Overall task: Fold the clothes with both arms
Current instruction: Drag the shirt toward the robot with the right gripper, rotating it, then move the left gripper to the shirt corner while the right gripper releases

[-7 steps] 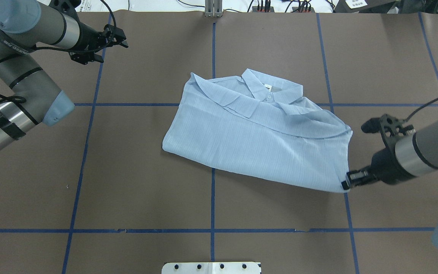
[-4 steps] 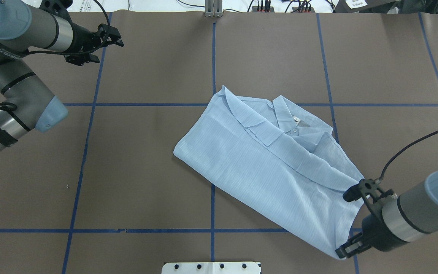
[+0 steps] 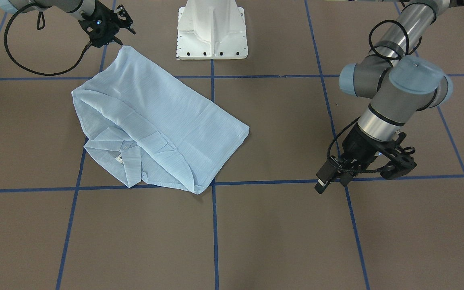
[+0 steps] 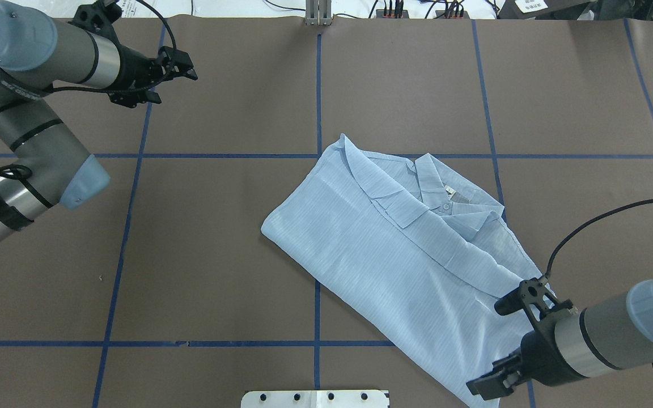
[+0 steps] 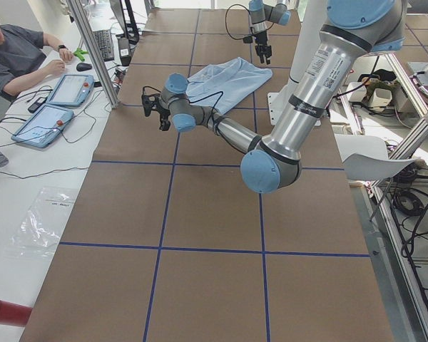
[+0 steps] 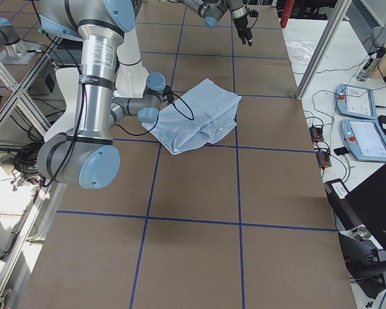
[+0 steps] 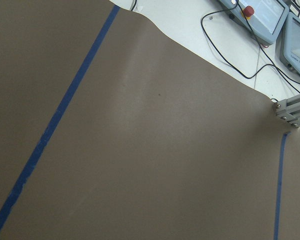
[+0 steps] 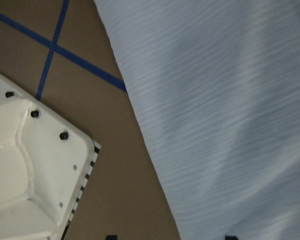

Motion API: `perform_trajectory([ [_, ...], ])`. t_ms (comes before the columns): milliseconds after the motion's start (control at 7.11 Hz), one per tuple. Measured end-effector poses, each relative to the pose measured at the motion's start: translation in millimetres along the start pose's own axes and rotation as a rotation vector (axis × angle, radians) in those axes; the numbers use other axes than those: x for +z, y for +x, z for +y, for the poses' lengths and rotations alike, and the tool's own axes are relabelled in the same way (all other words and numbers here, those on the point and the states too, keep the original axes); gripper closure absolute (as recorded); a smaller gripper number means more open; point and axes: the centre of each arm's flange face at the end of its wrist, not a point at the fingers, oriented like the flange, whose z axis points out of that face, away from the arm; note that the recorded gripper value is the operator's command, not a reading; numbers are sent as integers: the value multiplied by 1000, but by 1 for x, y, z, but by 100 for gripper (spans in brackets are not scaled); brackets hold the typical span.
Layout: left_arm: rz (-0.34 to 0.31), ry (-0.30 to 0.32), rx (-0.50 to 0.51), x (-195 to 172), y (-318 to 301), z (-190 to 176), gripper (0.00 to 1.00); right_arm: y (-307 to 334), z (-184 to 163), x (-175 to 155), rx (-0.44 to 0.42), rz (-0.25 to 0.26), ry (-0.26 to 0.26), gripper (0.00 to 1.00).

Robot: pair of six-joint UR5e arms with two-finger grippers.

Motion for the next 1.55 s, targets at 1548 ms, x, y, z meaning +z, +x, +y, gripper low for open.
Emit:
perform_trajectory([
  [1548, -160, -245, 19, 76, 66, 259, 19, 18, -109, -86, 48, 50, 403, 0],
])
